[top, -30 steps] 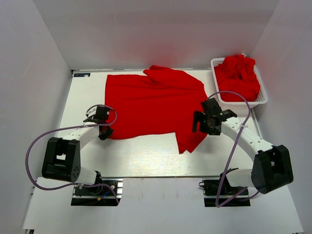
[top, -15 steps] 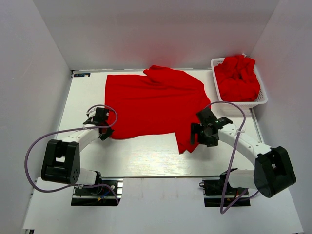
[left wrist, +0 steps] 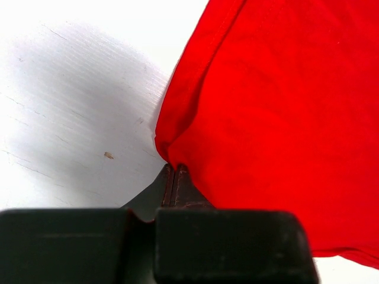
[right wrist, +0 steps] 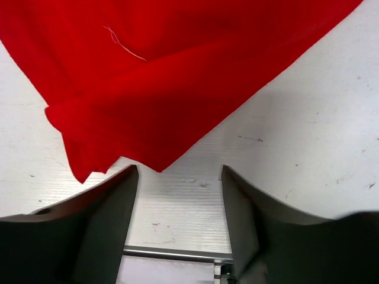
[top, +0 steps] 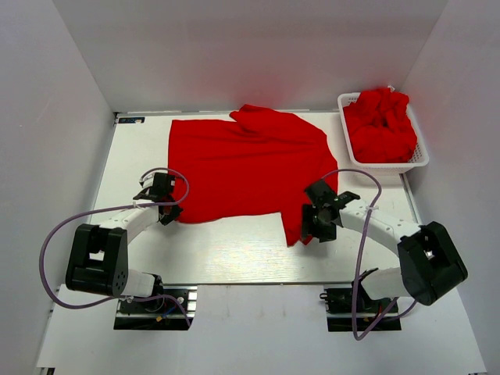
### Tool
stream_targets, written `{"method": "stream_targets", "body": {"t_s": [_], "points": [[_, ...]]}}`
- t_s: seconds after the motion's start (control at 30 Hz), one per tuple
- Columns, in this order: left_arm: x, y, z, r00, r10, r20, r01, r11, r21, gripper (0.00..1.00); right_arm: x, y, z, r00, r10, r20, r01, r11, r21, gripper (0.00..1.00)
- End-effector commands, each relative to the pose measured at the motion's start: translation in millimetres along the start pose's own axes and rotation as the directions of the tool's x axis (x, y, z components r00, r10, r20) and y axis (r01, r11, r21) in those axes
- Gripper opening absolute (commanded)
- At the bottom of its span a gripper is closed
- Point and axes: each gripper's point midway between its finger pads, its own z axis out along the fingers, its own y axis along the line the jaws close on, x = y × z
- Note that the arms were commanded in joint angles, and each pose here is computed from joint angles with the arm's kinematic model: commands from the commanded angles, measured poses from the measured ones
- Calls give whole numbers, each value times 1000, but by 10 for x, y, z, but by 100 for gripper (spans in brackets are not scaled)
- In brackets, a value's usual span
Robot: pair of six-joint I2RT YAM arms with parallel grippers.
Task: Fold and stack the t-shirts
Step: Grap the side of the flattened tshirt closest away from the robot with both arms
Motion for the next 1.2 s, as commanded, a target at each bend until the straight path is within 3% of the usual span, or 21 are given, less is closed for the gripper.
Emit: {"method": "stream_targets", "body": {"t_s": [0.0, 0.5, 0.7, 0.87, 0.9, 0.93, 1.07, 1.17], "points": [[120, 173, -7, 999, 36, -38, -38, 998, -54, 0, -33, 78, 55, 999, 28, 19, -27, 999, -21, 58], [120, 177, -7, 998, 45, -38, -47, 997, -54, 0, -36, 94, 180, 999, 34, 21, -34, 999, -1, 58], [137, 193, -12, 998, 47, -45, -50, 997, -60, 0, -14, 52, 262, 999, 50, 6, -50, 998, 49, 50], [114, 159, -24, 998, 52, -38, -53, 998, -41, 0, 71, -110, 293, 995, 97, -10, -95, 986, 140, 24], [114, 159, -24, 998, 52, -38, -53, 998, -41, 0, 92, -144, 292, 994, 106, -10, -103, 982, 156, 9], [114, 159, -24, 998, 52, -38, -53, 998, -41, 0, 88, -182, 290, 991, 135, 3, -133, 975, 176, 0], [92, 156, -61, 998, 60, -36, -62, 997, -39, 0, 108, -357, 184, 980, 188, 59, -197, 948, 248, 0], [39, 135, -133, 999, 53, -12, -54, 998, -21, 0, 9, -379, 48, 958, 244, 150, -273, 938, 216, 0]]}}
